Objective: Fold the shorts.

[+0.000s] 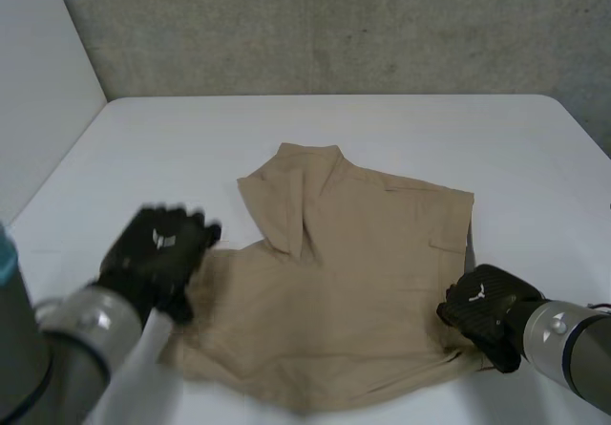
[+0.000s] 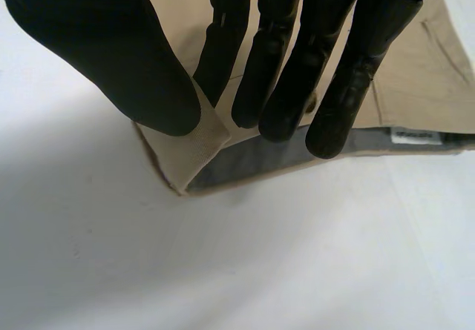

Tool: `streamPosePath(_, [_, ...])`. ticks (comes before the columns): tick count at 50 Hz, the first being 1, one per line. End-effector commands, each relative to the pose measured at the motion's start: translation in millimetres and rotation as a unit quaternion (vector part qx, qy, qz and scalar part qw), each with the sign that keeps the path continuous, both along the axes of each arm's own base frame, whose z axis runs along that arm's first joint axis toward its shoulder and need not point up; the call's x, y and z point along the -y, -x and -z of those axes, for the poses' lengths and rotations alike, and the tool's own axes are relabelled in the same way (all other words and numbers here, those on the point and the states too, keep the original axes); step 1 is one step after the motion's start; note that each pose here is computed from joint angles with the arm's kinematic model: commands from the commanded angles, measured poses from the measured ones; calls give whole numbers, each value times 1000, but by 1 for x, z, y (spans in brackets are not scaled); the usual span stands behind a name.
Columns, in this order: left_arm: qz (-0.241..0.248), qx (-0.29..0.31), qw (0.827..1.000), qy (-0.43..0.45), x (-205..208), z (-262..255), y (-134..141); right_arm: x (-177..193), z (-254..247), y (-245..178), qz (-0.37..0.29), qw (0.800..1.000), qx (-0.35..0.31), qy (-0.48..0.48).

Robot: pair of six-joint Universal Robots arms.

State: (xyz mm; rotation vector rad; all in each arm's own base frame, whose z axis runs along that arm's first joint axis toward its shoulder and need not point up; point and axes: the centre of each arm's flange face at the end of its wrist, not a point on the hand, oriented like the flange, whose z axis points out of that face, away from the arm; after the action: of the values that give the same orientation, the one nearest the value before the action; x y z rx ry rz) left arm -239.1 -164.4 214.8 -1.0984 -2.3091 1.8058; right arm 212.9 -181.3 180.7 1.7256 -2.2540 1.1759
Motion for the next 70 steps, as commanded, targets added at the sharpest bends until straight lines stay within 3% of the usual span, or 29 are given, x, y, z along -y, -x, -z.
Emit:
streamPosePath(1, [27, -15, 994, 109, 55, -11, 35, 4, 1, -2, 10, 1000, 15, 9])
streamPosePath(11, [82, -20, 991, 106, 130, 32, 91, 8, 10, -3, 13, 1000, 18, 8])
streamPosePath(14, [91, -13, 991, 100, 143, 42, 98, 9, 12, -4, 13, 1000, 18, 8])
streamPosePath(20, [166, -13, 980, 106, 164, 63, 117, 13, 17, -4, 14, 1000, 18, 9])
streamPosePath(26, [182, -15, 978, 97, 182, 84, 119, 14, 19, -5, 20, 1000, 23, 7])
streamPosePath(41, [172, -2, 983, 61, 196, 103, 120, 17, 21, -4, 23, 999, 24, 8])
streamPosePath(50, [83, 17, 992, 94, 207, 75, 105, 17, 22, -3, 26, 999, 23, 7])
streamPosePath(56, [76, 30, 994, 71, 199, 82, 94, 17, 22, -3, 26, 999, 24, 8])
streamPosePath(64, [84, 114, 987, 70, 186, 89, 76, 17, 22, -3, 26, 999, 23, 5])
streamPosePath(70, [49, 181, 980, 66, 185, 90, 49, 16, 23, -3, 26, 999, 23, 4])
